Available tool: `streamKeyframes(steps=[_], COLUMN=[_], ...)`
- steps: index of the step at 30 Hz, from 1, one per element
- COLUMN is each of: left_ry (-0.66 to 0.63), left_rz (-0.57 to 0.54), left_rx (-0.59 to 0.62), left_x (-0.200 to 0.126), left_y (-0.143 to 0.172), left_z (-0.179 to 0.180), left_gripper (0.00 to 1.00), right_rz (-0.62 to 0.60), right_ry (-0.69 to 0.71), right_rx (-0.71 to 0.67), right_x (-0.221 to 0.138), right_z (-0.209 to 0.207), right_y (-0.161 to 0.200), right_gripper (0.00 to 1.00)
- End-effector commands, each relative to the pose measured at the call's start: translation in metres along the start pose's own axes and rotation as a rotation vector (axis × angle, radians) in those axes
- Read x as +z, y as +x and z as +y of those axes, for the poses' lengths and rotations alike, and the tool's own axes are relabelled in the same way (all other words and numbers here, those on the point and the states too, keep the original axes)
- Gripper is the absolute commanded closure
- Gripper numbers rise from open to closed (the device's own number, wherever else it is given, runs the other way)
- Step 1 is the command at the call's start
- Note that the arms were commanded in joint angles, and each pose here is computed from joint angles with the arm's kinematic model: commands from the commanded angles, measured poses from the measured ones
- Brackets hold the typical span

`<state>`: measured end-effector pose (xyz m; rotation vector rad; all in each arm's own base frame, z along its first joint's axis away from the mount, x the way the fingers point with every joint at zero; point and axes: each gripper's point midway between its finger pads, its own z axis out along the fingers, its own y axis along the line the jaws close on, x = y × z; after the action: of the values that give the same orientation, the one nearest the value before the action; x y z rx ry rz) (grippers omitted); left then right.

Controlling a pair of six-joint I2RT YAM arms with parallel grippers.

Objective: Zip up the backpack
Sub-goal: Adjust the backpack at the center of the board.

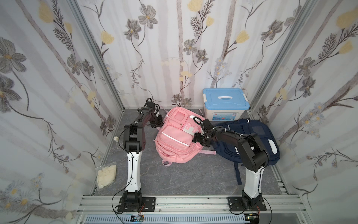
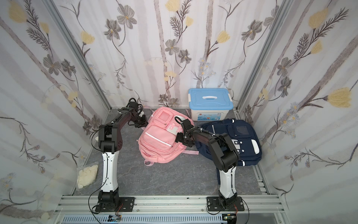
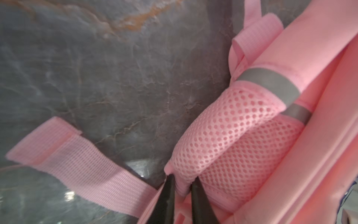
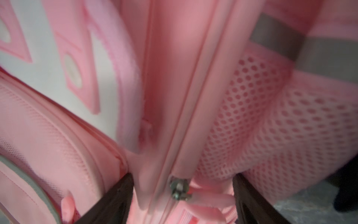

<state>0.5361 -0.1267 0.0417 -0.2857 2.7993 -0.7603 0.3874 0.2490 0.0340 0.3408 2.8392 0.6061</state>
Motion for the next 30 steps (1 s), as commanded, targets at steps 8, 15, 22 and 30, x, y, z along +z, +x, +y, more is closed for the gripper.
streamKeyframes(steps=[8,15,22,30], left_ry=[0.088,0.03,-0.044,-0.146], left_rz=[0.057,0.085,0.118,0.118], left_rx=[-0.05,-0.137,-0.267,-0.214], left_x=[-0.026,-0.066,-0.089,-0.117], left_y=[0.069,0.144,0.188,0.186], left_z=[-0.011,0.005,0.01,0.014], left_gripper=[1.0,1.0,1.0,0.82], right_rz=[0.095,0.099,0.073,0.004], right_ry=[0.017,0.048,0.05,0.037], right_rx=[-0.112,-0.193,-0.255,-0.261], right_x=[0.023,0.017,0.02,-0.009], right_z=[0.01,0.008,0.011,0.013], right_y=[-0.036,-0.052,-0.109,-0.135], right_gripper=[0.66,0.56,0.45,0.23])
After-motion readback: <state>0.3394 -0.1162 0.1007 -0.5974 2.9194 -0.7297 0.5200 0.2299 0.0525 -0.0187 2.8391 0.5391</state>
